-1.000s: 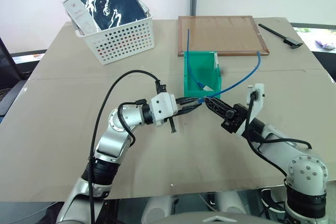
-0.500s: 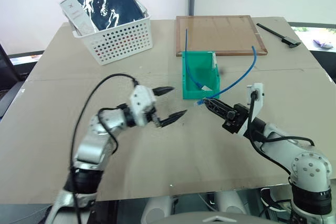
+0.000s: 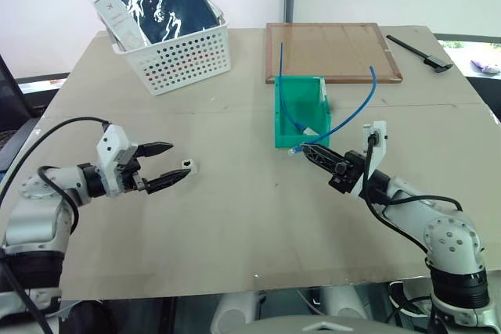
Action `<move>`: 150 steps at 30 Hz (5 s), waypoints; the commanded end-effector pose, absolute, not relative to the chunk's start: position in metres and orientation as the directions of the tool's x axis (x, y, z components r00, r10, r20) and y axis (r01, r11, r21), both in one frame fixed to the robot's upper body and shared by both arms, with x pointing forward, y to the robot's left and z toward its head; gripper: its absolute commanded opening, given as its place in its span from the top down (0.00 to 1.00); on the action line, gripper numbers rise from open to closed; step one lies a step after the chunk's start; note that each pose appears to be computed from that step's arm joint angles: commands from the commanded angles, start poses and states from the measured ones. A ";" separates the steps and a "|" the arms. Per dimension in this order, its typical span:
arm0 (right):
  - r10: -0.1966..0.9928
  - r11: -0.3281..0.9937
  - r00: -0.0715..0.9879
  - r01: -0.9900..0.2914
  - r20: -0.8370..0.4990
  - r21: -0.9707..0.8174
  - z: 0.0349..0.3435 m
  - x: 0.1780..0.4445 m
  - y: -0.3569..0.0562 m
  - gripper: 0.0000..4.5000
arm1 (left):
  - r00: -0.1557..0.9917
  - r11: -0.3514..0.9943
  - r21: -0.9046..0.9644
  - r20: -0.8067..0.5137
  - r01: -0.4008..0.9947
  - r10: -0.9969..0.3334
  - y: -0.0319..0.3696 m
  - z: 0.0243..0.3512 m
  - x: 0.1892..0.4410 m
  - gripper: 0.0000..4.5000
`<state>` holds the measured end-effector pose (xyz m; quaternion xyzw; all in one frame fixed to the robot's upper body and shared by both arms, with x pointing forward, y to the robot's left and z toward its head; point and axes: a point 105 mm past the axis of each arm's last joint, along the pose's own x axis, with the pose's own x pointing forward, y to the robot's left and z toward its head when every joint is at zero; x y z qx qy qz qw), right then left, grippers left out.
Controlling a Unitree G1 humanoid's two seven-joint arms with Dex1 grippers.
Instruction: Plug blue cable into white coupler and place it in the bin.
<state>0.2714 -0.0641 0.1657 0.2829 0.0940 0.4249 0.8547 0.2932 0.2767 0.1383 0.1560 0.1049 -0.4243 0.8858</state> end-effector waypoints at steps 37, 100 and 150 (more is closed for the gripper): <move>0.919 0.359 0.377 -0.922 -0.117 -0.146 0.193 0.277 -0.067 1.00 | 0.165 0.080 0.208 -0.435 0.975 -0.885 0.094 0.111 0.312 0.92; 0.742 -0.020 0.099 -0.985 -0.663 -0.170 0.087 0.298 -0.038 1.00 | 0.085 -0.068 0.263 -0.529 0.962 -0.845 0.063 0.087 0.319 0.92; 0.410 0.890 0.908 -0.378 0.085 -0.255 0.173 0.226 -0.160 0.00 | 0.513 0.589 -0.219 -0.321 0.778 -0.796 0.011 0.208 0.422 0.11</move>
